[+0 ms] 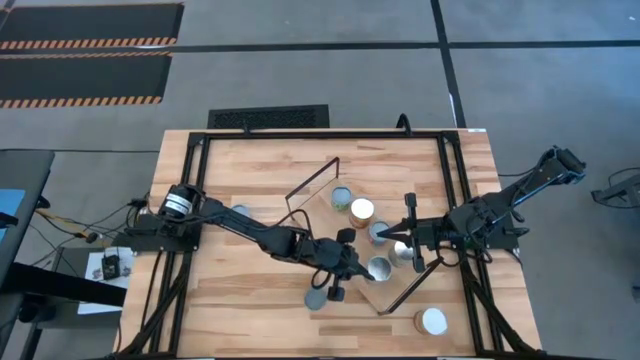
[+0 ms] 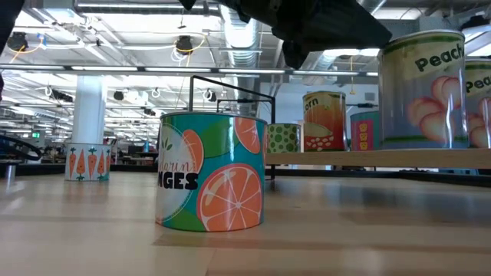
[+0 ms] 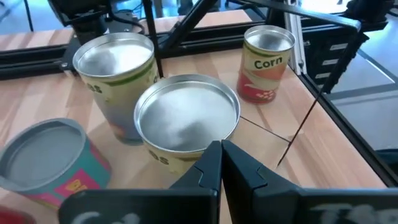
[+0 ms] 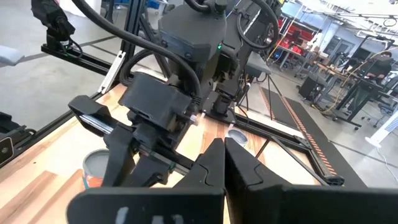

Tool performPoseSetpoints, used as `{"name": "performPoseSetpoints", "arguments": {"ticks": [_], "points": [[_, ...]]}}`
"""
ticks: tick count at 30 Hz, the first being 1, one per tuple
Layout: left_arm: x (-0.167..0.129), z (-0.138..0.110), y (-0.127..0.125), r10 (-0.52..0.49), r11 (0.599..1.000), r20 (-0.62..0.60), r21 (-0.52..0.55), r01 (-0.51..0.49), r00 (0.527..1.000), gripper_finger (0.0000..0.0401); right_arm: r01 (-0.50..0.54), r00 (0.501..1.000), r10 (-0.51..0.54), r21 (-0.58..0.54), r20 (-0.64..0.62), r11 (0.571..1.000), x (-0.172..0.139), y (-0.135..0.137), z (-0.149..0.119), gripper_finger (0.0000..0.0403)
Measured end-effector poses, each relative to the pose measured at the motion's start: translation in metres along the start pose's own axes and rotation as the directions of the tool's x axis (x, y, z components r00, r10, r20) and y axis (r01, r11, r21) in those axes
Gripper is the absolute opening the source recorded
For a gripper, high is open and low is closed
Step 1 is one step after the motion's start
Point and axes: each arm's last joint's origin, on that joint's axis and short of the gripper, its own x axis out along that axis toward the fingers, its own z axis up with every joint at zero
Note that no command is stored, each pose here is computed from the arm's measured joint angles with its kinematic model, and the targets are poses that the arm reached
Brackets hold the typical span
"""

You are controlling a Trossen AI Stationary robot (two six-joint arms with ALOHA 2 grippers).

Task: Pick and place cans onto a shelf
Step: Put the large canned peaches aligned with the other large canned peaches on the shelf, then put the small canned oranges on the shelf

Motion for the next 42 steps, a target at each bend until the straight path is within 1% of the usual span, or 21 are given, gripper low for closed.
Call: {"name": "performPoseSetpoints", "arguments": {"ticks": [8, 10, 14, 16, 23, 28, 31, 34, 36, 40, 42], "points": [[0.0, 0.003, 0.002, -0.004, 1.0, 0.028, 0.031, 0.003, 1.0, 0.0, 0.0, 1.0, 0.0, 0.0, 0.0, 1.0, 0.0, 0.0, 0.0, 0.0012], [0.005, 0.0, 0.004, -0.003, 1.0, 0.042, 0.03, 0.001, 0.999, 0.0, 0.0, 1.0, 0.0, 0.0, 0.0, 1.0, 0.0, 0.0, 0.0, 0.0012], [0.016, -0.003, 0.007, -0.046, 0.999, 0.069, 0.024, 0.044, 0.997, 0.0, 0.001, 1.0, -0.001, 0.003, 0.001, 1.0, 0.0, 0.0, 0.0, 0.0012], [0.021, -0.003, 0.008, -0.049, 0.999, 0.078, 0.018, 0.048, 0.996, 0.0, 0.0, 1.0, 0.0, 0.003, 0.001, 1.0, 0.0, 0.0, 0.0, 0.0012], [0.021, 0.004, 0.01, -0.045, 0.998, 0.079, 0.051, 0.041, 0.996, 0.0, 0.0, 1.0, 0.0, 0.003, 0.001, 1.0, 0.0, 0.0, 0.0, 0.0012], [0.017, 0.01, 0.016, -0.067, 0.996, 0.089, 0.062, 0.061, 0.994, 0.0, 0.0, 1.0, 0.0, 0.002, 0.001, 1.0, 0.0, 0.0, 0.0, 0.0012], [0.005, 0.023, 0.018, -0.062, 0.994, 0.124, 0.1, 0.049, 0.99, 0.0, 0.0, 1.0, 0.0, 0.002, 0.0, 1.0, 0.0, 0.0, 0.0, 0.0012], [-0.015, 0.032, 0.013, -0.054, 0.991, 0.17, 0.129, 0.032, 0.984, 0.0, -0.004, 1.0, 0.004, -0.002, -0.012, 1.0, 0.003, 0.002, -0.002, 0.0012], [-0.03, 0.03, 0.009, -0.03, 0.99, 0.176, 0.144, 0.004, 0.984, 0.0, -0.009, 1.0, 0.009, -0.009, -0.03, 1.0, 0.005, 0.004, -0.004, 0.0012], [-0.069, 0.021, 0.003, 0.008, 0.989, 0.252, 0.141, -0.045, 0.968, 0.0, -0.014, 0.999, 0.013, -0.024, -0.045, 1.0, 0.01, 0.007, -0.007, 0.0012], [-0.091, 0.012, 0.001, 0.02, 0.989, 0.283, 0.135, -0.06, 0.959, 0.0, -0.009, 0.999, 0.009, -0.027, -0.034, 1.0, 0.013, 0.008, -0.006, 0.0012]]}}
